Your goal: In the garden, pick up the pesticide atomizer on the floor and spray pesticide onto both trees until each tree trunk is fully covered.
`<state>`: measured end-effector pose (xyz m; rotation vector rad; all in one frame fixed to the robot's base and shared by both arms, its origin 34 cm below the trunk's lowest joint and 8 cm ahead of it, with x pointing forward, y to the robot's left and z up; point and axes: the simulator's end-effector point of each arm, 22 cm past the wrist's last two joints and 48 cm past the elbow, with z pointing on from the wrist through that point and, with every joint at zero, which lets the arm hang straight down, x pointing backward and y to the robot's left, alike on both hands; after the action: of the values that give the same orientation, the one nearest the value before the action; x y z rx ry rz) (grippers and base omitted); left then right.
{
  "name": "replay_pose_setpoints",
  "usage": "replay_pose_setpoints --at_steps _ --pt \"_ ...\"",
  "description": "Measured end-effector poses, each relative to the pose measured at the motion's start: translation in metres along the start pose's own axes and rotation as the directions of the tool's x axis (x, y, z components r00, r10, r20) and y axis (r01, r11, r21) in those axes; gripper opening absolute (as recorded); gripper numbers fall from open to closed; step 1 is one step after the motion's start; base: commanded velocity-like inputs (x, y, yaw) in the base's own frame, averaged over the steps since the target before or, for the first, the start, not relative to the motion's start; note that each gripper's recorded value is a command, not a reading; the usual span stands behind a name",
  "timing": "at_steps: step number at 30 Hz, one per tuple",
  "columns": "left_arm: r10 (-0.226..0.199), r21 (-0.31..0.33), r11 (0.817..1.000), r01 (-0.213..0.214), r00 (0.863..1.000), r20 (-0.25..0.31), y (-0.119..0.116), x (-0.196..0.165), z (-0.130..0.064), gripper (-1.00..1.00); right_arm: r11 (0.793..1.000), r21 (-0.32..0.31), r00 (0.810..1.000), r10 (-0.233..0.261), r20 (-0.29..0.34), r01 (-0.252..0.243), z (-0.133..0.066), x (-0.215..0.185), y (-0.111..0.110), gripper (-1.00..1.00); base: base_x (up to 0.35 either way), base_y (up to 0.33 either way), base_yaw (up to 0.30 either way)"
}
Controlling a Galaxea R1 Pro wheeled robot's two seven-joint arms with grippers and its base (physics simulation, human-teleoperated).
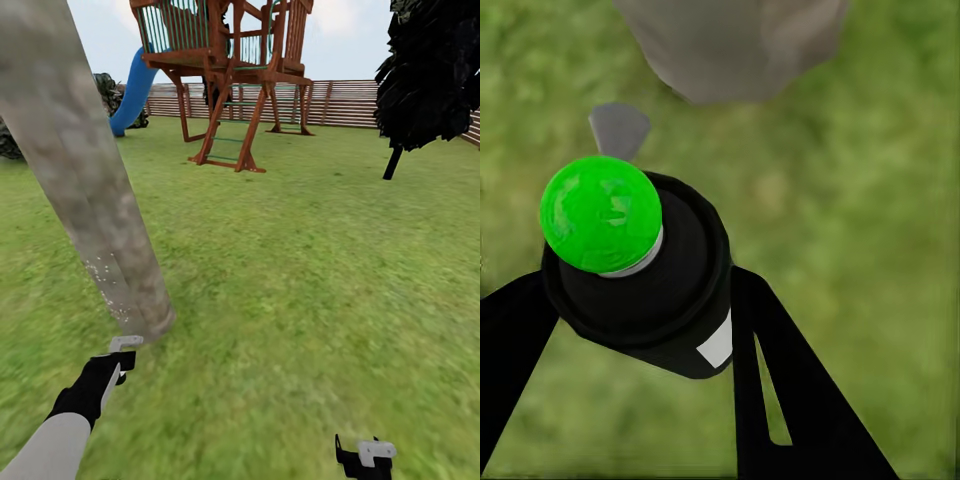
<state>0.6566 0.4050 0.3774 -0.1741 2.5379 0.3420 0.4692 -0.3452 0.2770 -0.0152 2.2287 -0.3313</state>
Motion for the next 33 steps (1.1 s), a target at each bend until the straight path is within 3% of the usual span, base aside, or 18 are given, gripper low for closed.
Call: replay_pose_setpoints --at_steps 13,19,20,25,33 --pt "-0.001 -0.003 1.000 0.001 1.000 0.004 0.002 -0.002 0.000 -1.00 1.000 0.001 1.000 0.001 0.000 -0.001 0.000 0.000 0.000 1.00 0.170 -0.245 0.018" --pt "-0.001 -0.010 1.000 0.001 1.000 0.001 0.004 0.000 0.000 -1.00 1.000 0.001 1.000 0.001 0.000 -0.001 0.000 0.000 0.000 1.00 0.154 -0.243 0.260" --pt "0.001 -0.050 0.999 -0.001 1.000 -0.001 0.013 0.001 0.000 -1.00 1.000 0.001 1.000 0.001 0.000 -0.001 0.000 0.000 0.000 1.00 0.154 -0.243 0.278" --pt "-0.009 -0.076 0.997 0.009 1.000 0.001 0.018 0.001 0.000 -1.00 1.000 0.001 1.000 0.001 0.000 -0.001 0.000 0.000 0.000 1.00 0.198 -0.221 0.264" --pt "-0.010 -0.074 0.997 0.011 1.000 0.015 0.017 -0.002 0.000 -1.00 1.000 0.001 1.000 0.001 0.000 -0.001 0.000 0.000 0.000 1.00 0.216 -0.203 0.021"
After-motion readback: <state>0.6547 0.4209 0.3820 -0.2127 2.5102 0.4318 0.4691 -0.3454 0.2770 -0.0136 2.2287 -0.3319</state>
